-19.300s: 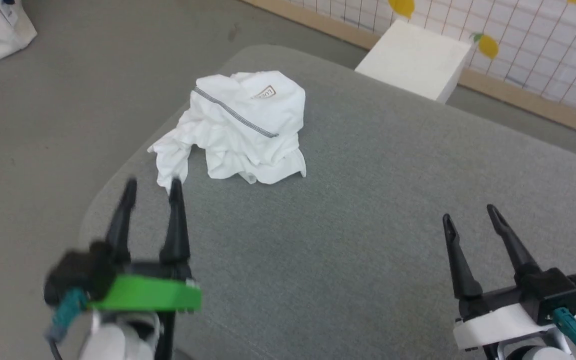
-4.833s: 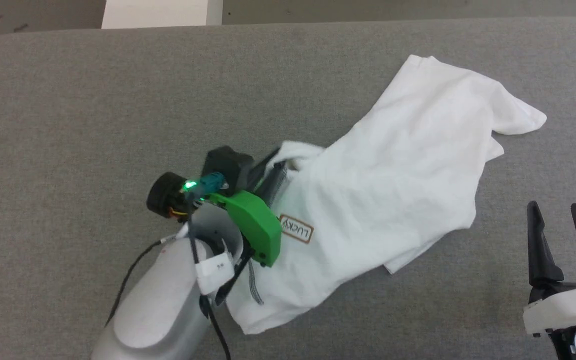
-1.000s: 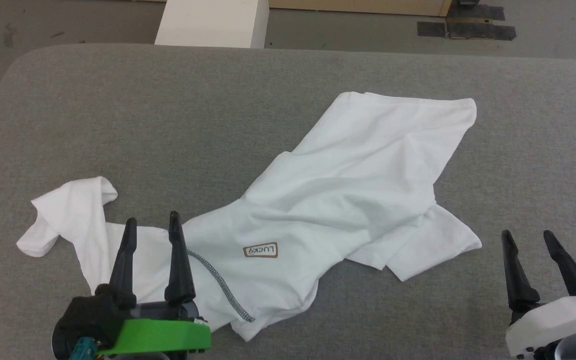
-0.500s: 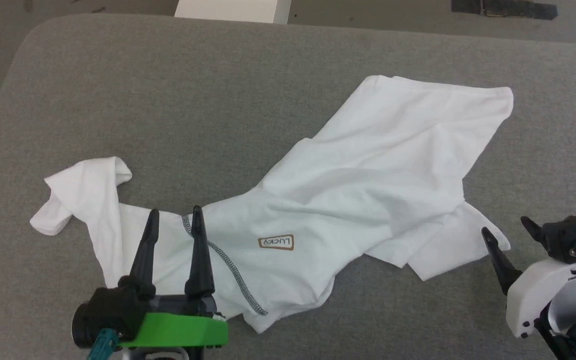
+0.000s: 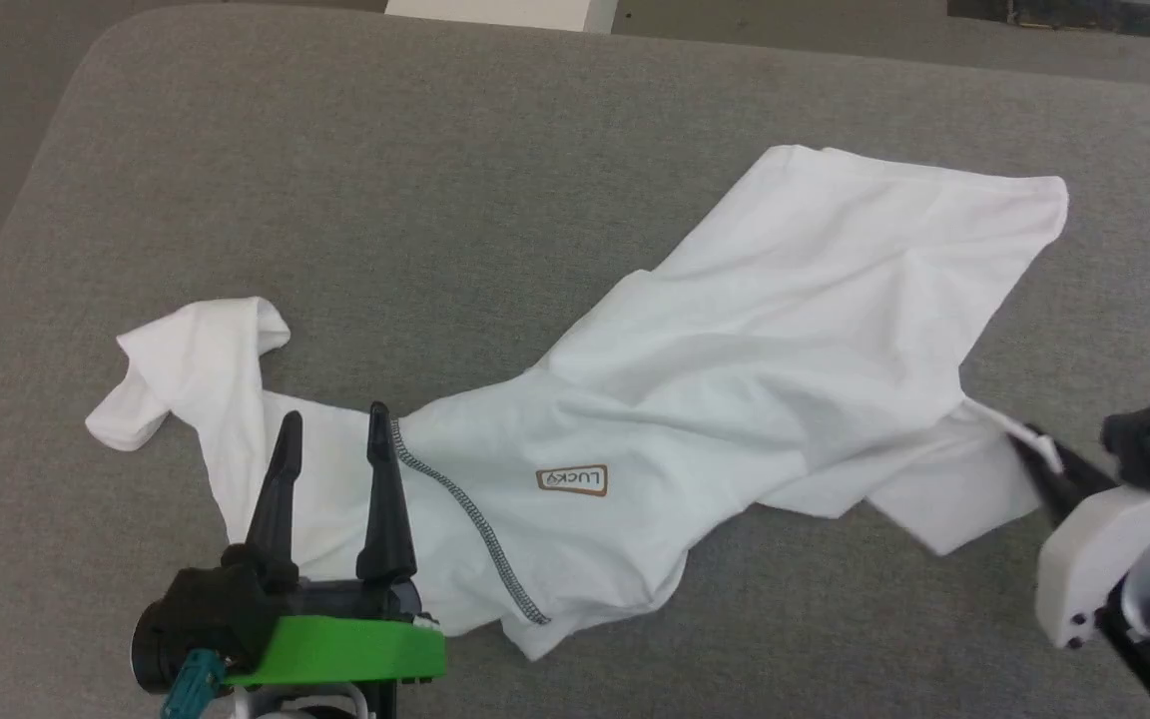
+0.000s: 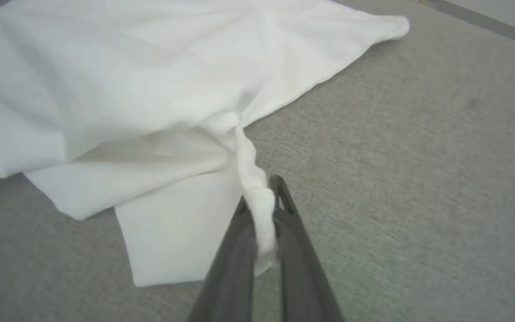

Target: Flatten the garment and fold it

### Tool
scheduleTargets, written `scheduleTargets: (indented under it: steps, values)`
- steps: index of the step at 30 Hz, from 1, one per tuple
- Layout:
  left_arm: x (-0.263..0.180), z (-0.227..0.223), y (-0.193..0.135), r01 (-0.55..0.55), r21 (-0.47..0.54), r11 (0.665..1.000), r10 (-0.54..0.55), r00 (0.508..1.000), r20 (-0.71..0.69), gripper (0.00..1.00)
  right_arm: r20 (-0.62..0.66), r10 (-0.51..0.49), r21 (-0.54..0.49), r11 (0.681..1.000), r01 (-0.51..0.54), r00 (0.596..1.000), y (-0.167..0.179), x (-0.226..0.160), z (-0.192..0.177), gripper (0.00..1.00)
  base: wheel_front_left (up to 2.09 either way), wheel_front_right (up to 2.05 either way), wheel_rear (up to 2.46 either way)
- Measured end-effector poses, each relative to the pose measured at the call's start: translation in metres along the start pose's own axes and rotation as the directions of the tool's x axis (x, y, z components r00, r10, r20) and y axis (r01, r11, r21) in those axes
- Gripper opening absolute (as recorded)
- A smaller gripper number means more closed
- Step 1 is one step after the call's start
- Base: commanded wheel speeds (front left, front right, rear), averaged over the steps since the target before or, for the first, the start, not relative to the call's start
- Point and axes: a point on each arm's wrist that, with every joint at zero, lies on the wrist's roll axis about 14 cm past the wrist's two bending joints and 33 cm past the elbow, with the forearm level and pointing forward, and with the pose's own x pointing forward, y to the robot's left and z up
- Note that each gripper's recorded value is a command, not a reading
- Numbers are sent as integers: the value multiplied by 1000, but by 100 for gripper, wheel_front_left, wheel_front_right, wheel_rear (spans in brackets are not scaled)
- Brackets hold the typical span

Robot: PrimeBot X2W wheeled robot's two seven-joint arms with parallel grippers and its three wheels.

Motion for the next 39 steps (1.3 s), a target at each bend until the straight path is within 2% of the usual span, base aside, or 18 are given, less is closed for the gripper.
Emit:
scheduleTargets:
  steps: [4,6,9,13,16,17,18,20,22,24,25,26,27,29,32,34,35,39]
  values:
    - [3,2,-10,31,-16,999,-31,999,10,100,81,-165,-30,985,168,983,-62,-28,33,0,0,0,0]
    - [5,2,-15,47,-22,999,-46,999,13,100,87,-263,-46,962,268,961,-98,-49,41,0,0,0,0]
    - [6,0,-23,73,-33,997,-73,997,10,100,79,-415,-40,907,419,906,-151,-86,44,0,0,0,0]
    - [8,-4,-30,95,-41,995,-95,996,1,100,0,-598,-31,801,597,802,-213,-139,20,0,0,0,0]
    - [7,-6,-28,86,-38,996,-86,996,-7,100,-97,-702,-45,711,702,705,-248,-175,-11,0,0,0,0]
    - [7,-7,-25,79,-35,996,-79,997,-9,100,-132,-730,-59,682,729,671,-257,-187,-23,0,0,0,0]
    - [7,-7,-22,69,-31,997,-70,998,-9,100,-192,-775,-94,625,775,602,-272,-210,-44,0,0,0,0]
    - [6,-6,-19,61,-26,998,-61,998,-9,100,-233,-814,-143,570,809,532,-284,-232,-61,0,0,0,0]
    - [5,-5,-17,55,-24,998,-55,998,-8,100,-252,-835,-174,537,826,489,-291,-244,-71,0,0,0,0]
    - [5,-5,-16,52,-22,998,-52,999,-7,100,-255,-843,-188,523,831,473,-294,-248,-78,0,0,0,0]
    - [5,-5,-16,53,-23,998,-53,999,-7,100,-257,-844,-193,523,830,472,-294,-248,-81,24,0,0,0]
    - [4,-6,-17,59,-24,998,-59,998,-10,100,-262,-840,-188,527,829,475,-293,-247,-85,55,0,0,0]
    - [4,-7,-18,64,-26,998,-64,998,-13,100,-264,-831,-177,540,823,489,-290,-242,-89,100,0,0,0]
    - [4,-8,-20,69,-28,997,-69,997,-16,100,-245,-808,-145,578,803,536,-282,-225,-90,100,0,0,0]
    - [3,-9,-23,77,-31,997,-77,997,-19,100,-139,-768,-73,638,767,625,-270,-192,-63,100,0,0,0]
    - [3,-9,-25,83,-34,996,-83,996,-18,100,-42,-727,-23,687,727,685,-258,-169,-32,100,0,0,0]
    - [4,-9,-27,89,-37,995,-89,996,-19,100,44,-674,-9,738,675,737,-243,-150,-1,100,0,0,0]
    - [3,-12,-32,102,-43,994,-103,994,-29,100,158,-536,-22,838,545,830,-202,-111,53,100,0,0,0]
